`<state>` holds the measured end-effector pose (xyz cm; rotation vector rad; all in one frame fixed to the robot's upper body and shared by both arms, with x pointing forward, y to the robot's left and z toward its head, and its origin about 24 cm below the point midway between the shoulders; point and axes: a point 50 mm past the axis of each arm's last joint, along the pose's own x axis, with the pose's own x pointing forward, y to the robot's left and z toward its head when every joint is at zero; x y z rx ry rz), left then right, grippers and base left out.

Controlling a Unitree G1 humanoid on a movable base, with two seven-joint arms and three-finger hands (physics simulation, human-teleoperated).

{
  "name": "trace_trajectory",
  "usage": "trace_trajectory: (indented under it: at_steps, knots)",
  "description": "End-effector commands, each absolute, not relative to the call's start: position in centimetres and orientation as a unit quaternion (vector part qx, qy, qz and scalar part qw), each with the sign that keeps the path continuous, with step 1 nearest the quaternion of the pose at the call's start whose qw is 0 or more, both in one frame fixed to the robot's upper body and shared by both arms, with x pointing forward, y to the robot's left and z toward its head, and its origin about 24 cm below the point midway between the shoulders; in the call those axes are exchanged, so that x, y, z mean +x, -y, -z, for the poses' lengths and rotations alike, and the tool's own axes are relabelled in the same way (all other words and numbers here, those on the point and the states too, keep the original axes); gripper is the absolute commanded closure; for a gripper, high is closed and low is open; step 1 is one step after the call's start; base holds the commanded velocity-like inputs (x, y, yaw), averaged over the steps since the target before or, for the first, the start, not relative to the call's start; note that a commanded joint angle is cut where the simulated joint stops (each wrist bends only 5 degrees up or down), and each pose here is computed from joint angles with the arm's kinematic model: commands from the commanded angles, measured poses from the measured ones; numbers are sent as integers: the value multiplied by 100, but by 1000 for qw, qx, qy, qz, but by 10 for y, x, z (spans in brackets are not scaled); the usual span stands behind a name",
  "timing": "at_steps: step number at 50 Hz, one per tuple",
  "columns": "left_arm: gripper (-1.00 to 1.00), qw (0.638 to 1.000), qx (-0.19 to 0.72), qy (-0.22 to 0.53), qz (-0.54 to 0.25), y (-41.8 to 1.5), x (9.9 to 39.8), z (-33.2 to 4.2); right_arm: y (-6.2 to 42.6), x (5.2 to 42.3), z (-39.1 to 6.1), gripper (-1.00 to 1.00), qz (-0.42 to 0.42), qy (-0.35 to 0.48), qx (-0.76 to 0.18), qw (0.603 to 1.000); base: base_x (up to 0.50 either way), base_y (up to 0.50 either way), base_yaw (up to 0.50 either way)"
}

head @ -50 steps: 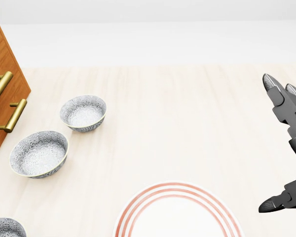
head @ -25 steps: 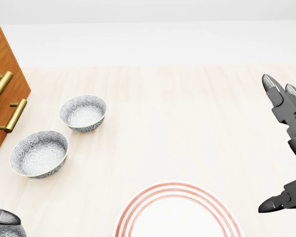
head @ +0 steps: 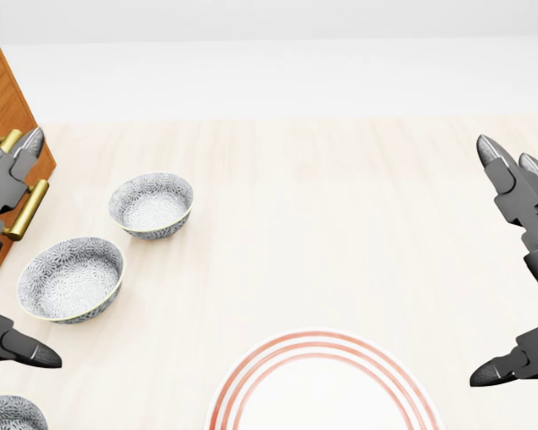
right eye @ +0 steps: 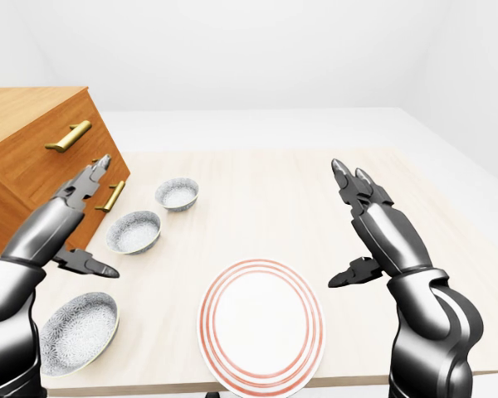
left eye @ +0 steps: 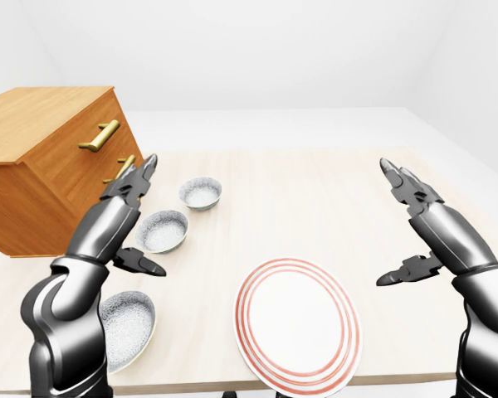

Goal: Put the bowl in the middle on the plate.

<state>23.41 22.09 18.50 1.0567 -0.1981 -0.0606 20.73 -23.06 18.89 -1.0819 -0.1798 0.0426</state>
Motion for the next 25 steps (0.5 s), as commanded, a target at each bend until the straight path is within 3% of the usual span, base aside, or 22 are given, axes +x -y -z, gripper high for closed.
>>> trace_trajectory:
  at_steps: [1, 25]
  knots:
    - [-100, 843, 529, 95, 15, -216, 246, -187, 230, 207, -189, -100, -20, 86, -515, 853, 0, 0, 0]
    - [-100, 812, 576, 89, -17, -207, 263, -189, 231, 209, -186, -100, -24, 81, -510, 856, 0, 0, 0]
